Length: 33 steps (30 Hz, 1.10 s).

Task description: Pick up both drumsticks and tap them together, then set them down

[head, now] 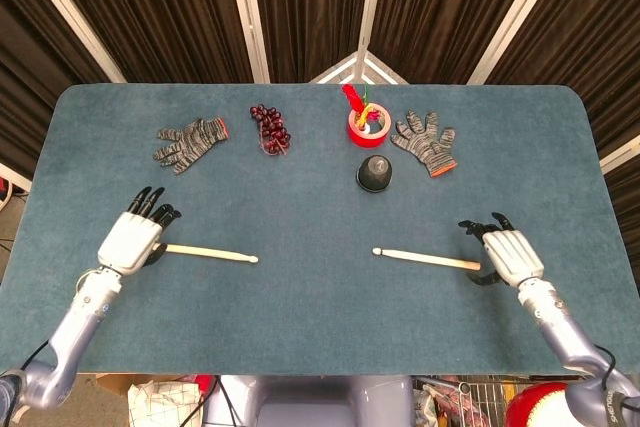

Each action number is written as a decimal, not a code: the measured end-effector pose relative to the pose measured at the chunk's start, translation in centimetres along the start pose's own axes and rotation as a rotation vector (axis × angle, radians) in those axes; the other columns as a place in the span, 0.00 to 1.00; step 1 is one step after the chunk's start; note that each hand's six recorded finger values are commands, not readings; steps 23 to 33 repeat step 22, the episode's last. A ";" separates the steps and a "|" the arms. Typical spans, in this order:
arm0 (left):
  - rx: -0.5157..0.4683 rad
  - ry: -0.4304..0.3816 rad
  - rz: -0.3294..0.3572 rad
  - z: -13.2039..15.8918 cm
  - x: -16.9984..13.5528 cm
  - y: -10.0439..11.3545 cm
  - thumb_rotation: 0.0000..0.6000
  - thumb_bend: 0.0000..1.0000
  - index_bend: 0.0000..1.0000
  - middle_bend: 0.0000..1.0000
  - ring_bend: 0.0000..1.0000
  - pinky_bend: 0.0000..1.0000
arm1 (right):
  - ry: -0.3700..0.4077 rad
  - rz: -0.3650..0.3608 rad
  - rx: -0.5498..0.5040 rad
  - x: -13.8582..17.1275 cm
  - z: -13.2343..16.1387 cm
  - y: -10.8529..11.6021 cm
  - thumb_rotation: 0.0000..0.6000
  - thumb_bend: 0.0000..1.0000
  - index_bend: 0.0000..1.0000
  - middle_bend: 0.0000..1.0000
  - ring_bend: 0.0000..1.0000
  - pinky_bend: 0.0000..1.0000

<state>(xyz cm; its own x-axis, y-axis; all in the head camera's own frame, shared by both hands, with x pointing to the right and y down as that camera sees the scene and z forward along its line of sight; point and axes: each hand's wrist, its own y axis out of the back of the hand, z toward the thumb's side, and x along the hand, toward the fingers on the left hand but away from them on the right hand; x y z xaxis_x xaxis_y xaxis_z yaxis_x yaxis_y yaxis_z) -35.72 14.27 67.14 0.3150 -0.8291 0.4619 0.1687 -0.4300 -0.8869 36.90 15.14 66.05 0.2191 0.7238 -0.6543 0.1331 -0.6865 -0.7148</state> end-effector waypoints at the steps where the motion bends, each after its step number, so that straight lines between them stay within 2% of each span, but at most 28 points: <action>1: -0.019 0.006 0.019 0.0 -0.2 0.7 1.00 0.45 0.22 0.21 0.00 0.00 | 0.003 -0.016 -0.009 0.2 0.2 0.5 1.00 0.24 0.17 0.26 0.22 0.00; 4: -0.086 0.034 0.078 0.2 -1.4 2.9 1.00 0.44 0.22 0.20 0.00 0.00 | 0.014 -0.088 -0.037 1.3 0.8 2.1 1.00 0.24 0.17 0.26 0.20 0.00; 8: -0.154 0.107 0.156 -0.1 -4.6 6.2 1.00 0.44 0.22 0.18 0.00 0.00 | 0.031 -0.206 -0.067 3.7 2.0 4.2 1.00 0.24 0.17 0.23 0.18 0.00; 11: -0.140 0.193 0.207 -1.5 -8.0 8.0 1.00 0.44 0.23 0.15 0.00 0.00 | 0.028 -0.291 -0.042 6.2 2.4 5.4 1.00 0.24 0.17 0.21 0.17 0.00; 13: -0.102 0.243 0.208 -2.6 -10.5 8.3 1.00 0.44 0.24 0.15 0.00 0.00 | 0.009 -0.342 -0.002 8.2 2.4 5.9 1.00 0.24 0.17 0.20 0.17 0.00; 15: -0.071 0.293 0.180 -3.7 -13.1 8.0 1.00 0.44 0.23 0.14 0.00 0.00 | -0.022 -0.380 0.032 10.3 2.3 5.9 1.00 0.24 0.17 0.19 0.16 0.00; 18: -0.073 0.352 0.147 -4.6 -15.9 7.7 1.00 0.44 0.23 0.12 0.00 0.00 | -0.060 -0.438 0.060 12.9 2.1 6.0 1.00 0.24 0.17 0.16 0.14 0.00; 22: -0.132 0.392 0.147 -5.3 -17.6 7.5 1.00 0.44 0.20 0.10 0.00 0.00 | -0.120 -0.449 0.107 15.2 1.2 5.3 1.00 0.24 0.17 0.14 0.10 0.00; 33: -0.132 0.392 0.147 -5.3 -17.6 7.5 1.00 0.44 0.20 0.10 0.00 0.00 | -0.120 -0.449 0.107 15.2 1.2 5.3 1.00 0.24 0.17 0.14 0.10 0.00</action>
